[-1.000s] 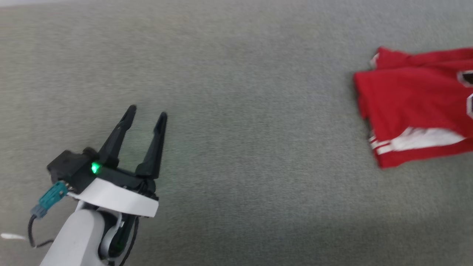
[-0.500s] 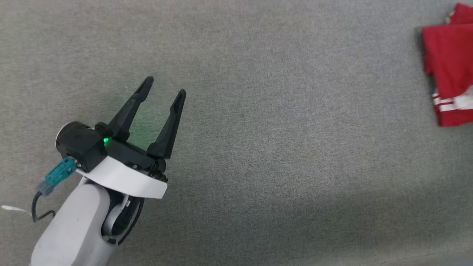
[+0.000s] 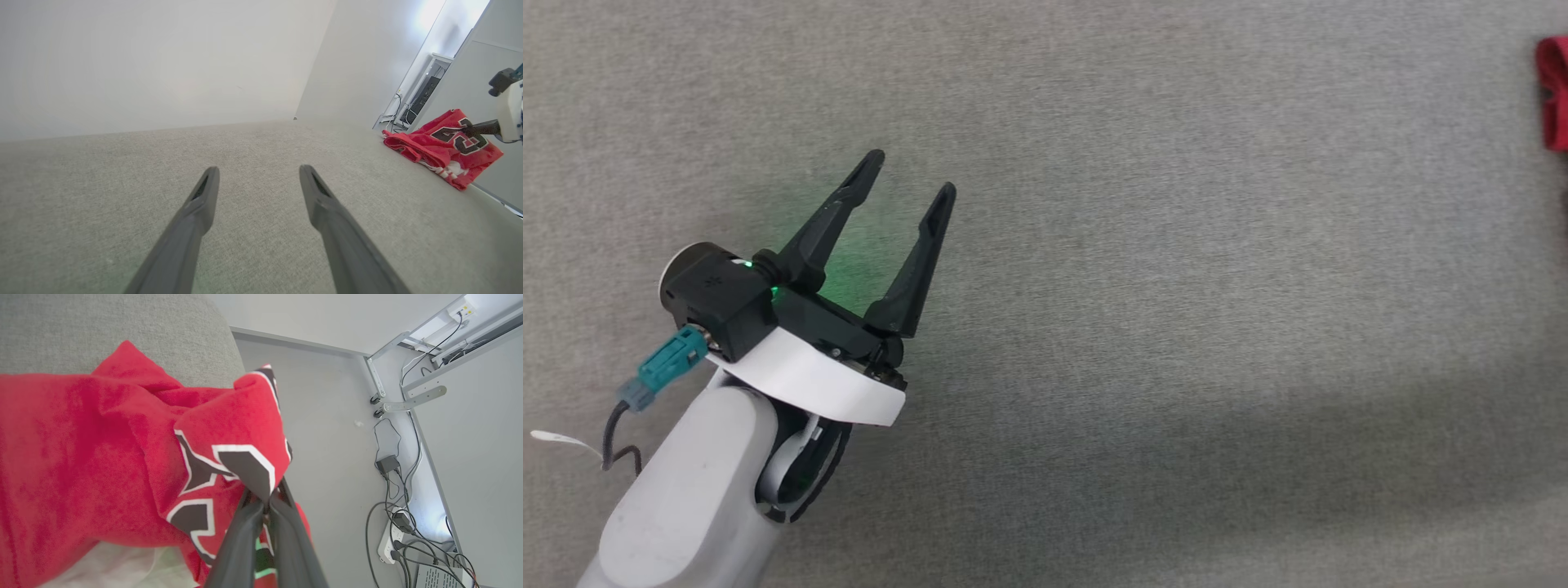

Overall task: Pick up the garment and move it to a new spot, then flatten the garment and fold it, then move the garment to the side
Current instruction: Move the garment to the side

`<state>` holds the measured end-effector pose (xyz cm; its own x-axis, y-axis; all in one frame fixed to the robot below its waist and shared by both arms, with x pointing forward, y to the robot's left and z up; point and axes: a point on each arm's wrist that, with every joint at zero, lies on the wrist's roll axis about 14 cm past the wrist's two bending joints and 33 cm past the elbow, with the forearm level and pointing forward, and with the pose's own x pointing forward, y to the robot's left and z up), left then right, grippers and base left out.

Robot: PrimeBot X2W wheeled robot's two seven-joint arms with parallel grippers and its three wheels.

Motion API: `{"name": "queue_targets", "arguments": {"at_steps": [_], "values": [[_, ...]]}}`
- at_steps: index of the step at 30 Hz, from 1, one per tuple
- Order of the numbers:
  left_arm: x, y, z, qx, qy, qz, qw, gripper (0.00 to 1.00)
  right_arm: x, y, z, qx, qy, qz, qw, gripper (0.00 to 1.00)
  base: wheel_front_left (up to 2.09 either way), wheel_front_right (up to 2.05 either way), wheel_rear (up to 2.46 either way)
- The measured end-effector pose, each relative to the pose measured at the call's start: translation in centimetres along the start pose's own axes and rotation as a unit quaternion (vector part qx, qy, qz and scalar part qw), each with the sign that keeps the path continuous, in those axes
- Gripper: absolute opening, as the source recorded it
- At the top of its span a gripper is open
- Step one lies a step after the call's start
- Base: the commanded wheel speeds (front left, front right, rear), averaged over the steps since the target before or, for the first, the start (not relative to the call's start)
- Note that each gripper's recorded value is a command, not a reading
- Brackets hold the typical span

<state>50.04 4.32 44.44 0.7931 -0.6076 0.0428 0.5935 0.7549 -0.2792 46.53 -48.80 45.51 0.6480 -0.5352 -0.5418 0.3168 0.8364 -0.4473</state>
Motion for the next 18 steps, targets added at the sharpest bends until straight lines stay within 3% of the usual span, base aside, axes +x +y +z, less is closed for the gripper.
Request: {"name": "queue_targets", "arguments": {"at_steps": [1, 4, 18], "values": [[-0.1, 0.1, 0.0, 0.000, 0.001, 0.001, 1.000, 1.00, 0.2, 0.4, -0.2, 0.001, 0.003, 0.002, 1.000, 0.16, 0.00, 0.00, 0.00], [-0.4, 0.7, 0.1, 0.004, 0.001, 0.010, 1.000, 1.00, 0.8, 1.3, 0.0, 0.003, 0.000, 0.006, 1.000, 1.00, 0.00, 0.00, 0.00], [-2.0, 2.5, 3.1, 0.019, -0.031, 0.055, 0.998, 1.00, -0.3, 1.4, 3.6, 0.041, -0.075, 0.012, 0.996, 1.00, 0.00, 0.00, 0.00]]}}
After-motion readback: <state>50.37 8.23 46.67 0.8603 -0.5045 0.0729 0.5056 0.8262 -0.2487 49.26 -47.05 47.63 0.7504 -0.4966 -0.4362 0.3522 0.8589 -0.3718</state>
